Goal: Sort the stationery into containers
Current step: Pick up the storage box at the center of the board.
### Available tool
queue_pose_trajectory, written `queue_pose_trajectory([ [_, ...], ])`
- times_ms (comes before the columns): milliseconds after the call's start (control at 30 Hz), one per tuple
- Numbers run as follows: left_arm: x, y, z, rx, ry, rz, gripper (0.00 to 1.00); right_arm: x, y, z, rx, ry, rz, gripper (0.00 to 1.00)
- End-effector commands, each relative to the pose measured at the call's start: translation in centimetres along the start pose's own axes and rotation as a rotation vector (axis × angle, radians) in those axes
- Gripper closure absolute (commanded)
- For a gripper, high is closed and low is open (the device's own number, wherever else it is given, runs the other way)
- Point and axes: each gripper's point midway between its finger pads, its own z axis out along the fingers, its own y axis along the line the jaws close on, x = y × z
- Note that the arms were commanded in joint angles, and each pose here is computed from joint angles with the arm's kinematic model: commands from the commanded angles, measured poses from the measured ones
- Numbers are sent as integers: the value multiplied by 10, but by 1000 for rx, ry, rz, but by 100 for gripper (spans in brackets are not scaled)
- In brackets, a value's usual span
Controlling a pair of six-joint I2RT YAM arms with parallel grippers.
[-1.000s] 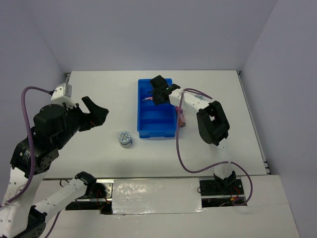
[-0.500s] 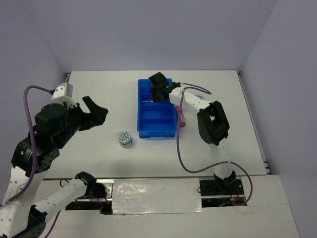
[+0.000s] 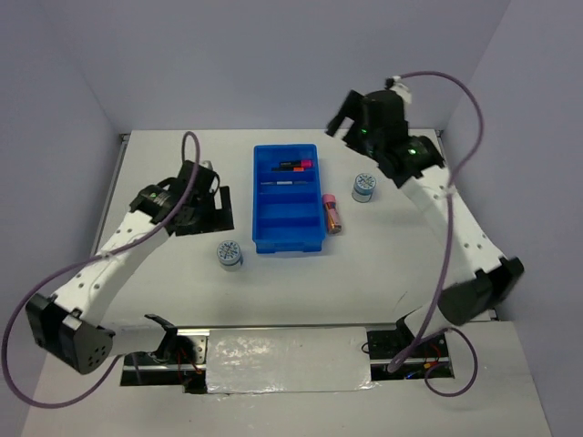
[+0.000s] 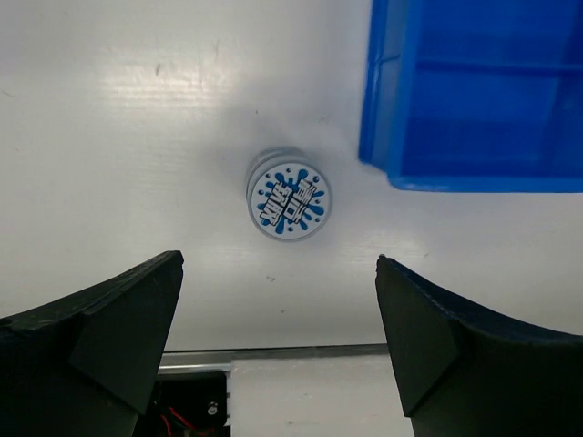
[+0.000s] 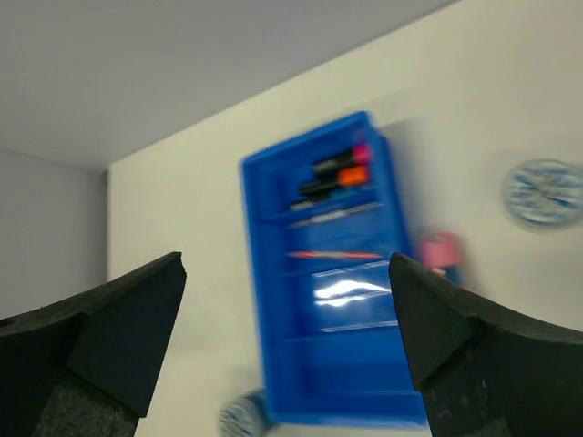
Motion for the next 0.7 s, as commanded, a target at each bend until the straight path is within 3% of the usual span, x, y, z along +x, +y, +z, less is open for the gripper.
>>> queue_pose_trajectory([
  [0,18,-6,28,12,86,37,1,32,-90,-26,148,190,-196,0],
  [33,23,-6,36,12,101,47,1,52,-105,-29,152,253,-213,0],
  [300,35,-8,82,-37,169,61,1,72,-143,-68,146,295,-305,0],
  [667,65,0,118,-86,246,20,1,61,-134,-79,95,291,-357,0],
])
